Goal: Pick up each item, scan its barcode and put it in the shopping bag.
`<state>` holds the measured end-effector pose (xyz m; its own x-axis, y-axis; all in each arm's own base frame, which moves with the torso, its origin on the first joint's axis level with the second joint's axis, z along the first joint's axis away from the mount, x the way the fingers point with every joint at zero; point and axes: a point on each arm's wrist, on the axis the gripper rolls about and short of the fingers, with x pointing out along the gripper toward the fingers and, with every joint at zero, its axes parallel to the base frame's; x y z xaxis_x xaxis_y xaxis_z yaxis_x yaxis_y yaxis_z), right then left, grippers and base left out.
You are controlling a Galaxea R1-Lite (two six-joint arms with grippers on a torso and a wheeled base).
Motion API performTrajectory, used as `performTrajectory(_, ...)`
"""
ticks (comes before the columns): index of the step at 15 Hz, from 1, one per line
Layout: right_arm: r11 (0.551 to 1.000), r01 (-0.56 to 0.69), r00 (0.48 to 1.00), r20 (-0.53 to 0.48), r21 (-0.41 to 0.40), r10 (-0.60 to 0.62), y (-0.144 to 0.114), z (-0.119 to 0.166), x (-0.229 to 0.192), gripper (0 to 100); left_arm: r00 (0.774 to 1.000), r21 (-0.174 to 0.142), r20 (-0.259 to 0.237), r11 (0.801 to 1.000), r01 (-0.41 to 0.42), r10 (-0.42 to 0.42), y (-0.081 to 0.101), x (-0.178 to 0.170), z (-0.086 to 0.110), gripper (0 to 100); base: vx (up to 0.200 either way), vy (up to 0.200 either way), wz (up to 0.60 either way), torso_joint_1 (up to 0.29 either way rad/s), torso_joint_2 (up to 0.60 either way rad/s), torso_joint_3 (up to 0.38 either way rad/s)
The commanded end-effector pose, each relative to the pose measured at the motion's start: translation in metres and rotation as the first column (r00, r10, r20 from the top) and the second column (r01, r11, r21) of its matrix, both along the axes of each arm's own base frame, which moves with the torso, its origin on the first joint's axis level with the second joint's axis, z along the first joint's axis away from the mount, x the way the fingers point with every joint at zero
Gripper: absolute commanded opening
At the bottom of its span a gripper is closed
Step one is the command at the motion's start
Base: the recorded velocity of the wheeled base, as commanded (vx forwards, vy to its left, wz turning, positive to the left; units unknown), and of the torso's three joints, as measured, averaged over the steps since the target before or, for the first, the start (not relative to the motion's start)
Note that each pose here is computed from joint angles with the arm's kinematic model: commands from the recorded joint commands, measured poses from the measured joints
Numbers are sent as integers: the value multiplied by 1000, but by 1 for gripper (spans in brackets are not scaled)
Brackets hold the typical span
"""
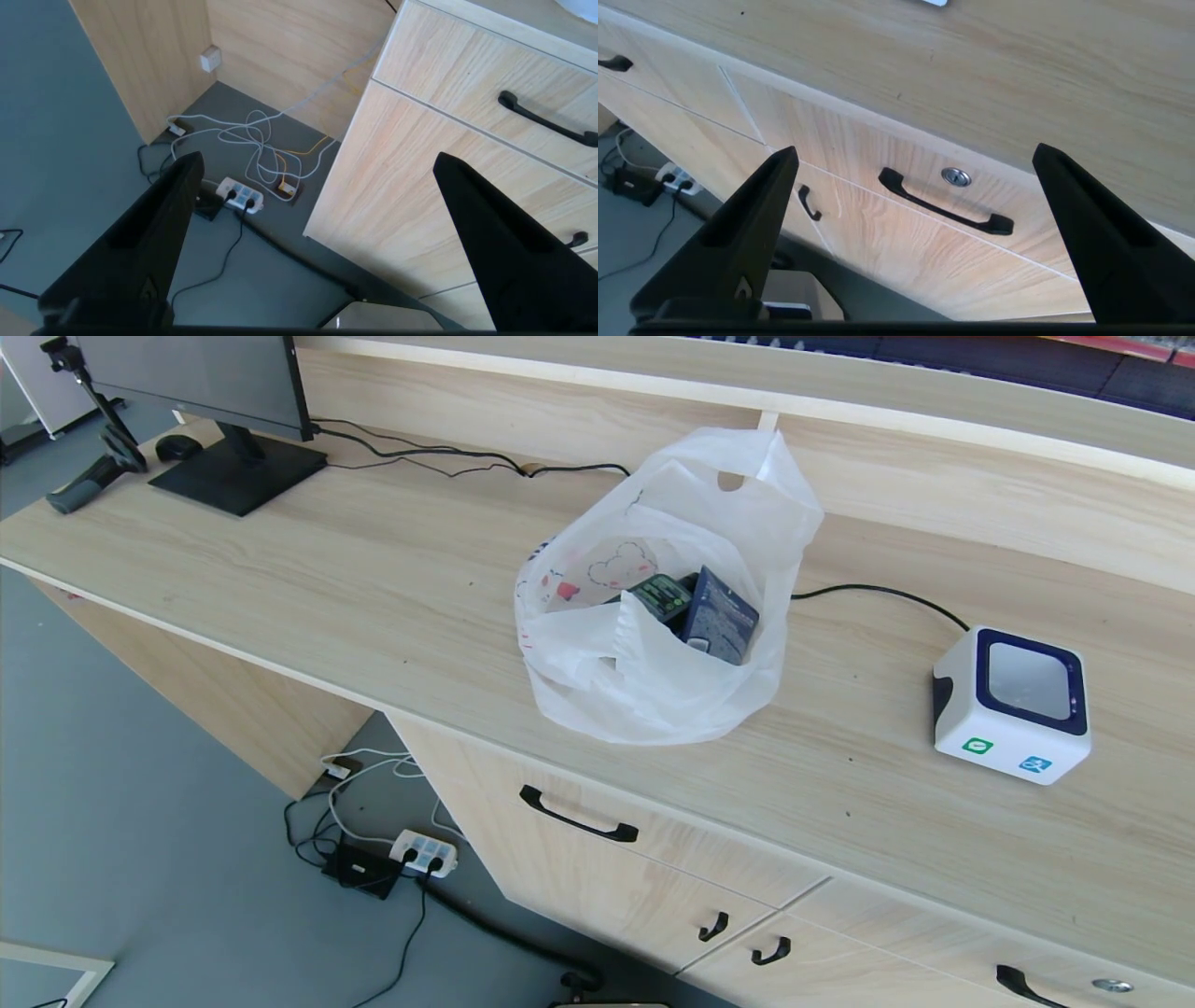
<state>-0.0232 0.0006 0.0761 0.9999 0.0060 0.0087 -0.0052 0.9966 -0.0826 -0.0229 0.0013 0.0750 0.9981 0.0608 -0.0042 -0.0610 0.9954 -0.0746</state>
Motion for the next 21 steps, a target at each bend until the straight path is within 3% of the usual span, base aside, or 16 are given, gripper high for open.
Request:
performTrajectory(1, 1000, 0, 1000, -3, 0, 0, 0, 0, 0, 100, 1000, 0, 0, 1000, -1, 1, 0, 0, 0, 100, 0, 0, 0, 0, 0, 0)
performTrajectory(21, 1000, 0, 1000, -3, 0, 0, 0, 0, 0, 100, 1000, 0, 0, 1000, -1, 1, 0, 0, 0, 100, 0, 0, 0, 0, 0, 0)
